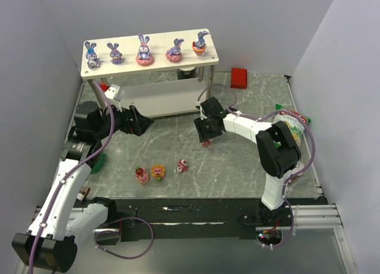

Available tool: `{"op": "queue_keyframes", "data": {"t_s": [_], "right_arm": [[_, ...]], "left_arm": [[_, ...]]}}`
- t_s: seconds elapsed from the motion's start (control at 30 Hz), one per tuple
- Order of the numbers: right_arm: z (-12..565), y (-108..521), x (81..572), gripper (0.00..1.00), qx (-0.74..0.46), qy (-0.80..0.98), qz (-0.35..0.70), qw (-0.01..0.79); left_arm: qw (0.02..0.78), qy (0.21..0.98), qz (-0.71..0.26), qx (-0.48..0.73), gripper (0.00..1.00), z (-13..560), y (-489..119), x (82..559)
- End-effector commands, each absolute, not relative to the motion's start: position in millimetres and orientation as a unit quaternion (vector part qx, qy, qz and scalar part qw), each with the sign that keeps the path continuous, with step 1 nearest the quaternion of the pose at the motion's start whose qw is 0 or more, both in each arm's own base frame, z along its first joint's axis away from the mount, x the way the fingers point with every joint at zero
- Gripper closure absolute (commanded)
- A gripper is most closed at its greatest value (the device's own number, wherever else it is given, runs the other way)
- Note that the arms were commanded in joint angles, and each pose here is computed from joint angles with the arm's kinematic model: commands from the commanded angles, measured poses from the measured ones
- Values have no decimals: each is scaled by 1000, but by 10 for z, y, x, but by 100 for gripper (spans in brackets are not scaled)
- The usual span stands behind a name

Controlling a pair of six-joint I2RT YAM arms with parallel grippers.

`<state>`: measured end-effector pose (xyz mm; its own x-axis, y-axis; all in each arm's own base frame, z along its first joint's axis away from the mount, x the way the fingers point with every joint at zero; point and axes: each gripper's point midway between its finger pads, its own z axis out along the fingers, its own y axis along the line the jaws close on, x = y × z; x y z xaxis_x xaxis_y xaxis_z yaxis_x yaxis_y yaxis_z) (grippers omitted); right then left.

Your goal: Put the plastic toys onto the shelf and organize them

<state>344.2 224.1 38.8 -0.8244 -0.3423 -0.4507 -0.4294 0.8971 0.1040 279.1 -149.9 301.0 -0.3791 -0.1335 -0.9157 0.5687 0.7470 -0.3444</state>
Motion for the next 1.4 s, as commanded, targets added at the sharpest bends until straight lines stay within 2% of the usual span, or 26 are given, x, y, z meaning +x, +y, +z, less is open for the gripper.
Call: {"op": "queue_keyframes", "data": {"t_s": [0.0,0.1,0.3,0.53,0.83,1.13,1.37], "right_arm": [[411,2277,3504,74,-187,952,77,230],[545,2369,3586,82,-179,946,77,260],[946,2640,3815,87,-162,927,101,322],[1288,2848,4321,87,-142,907,97,385],[1330,3003,4770,88,-129,899,85,410],[1447,2992,4986,88,-105,891,79,435],[1576,3074,4952,88,-113,878,106,454]], "left_arm": [[565,742,-328,150,4,3223,-1512,2782],[567,745,-321,142,4,3215,-1480,2801],[569,746,-319,137,3,3222,-1462,2780],[571,745,-316,137,4,3248,-1453,2767],[569,746,-316,138,4,3261,-1457,2766],[565,748,-318,139,4,3235,-1472,2782],[563,750,-320,138,4,3221,-1478,2798]]}}
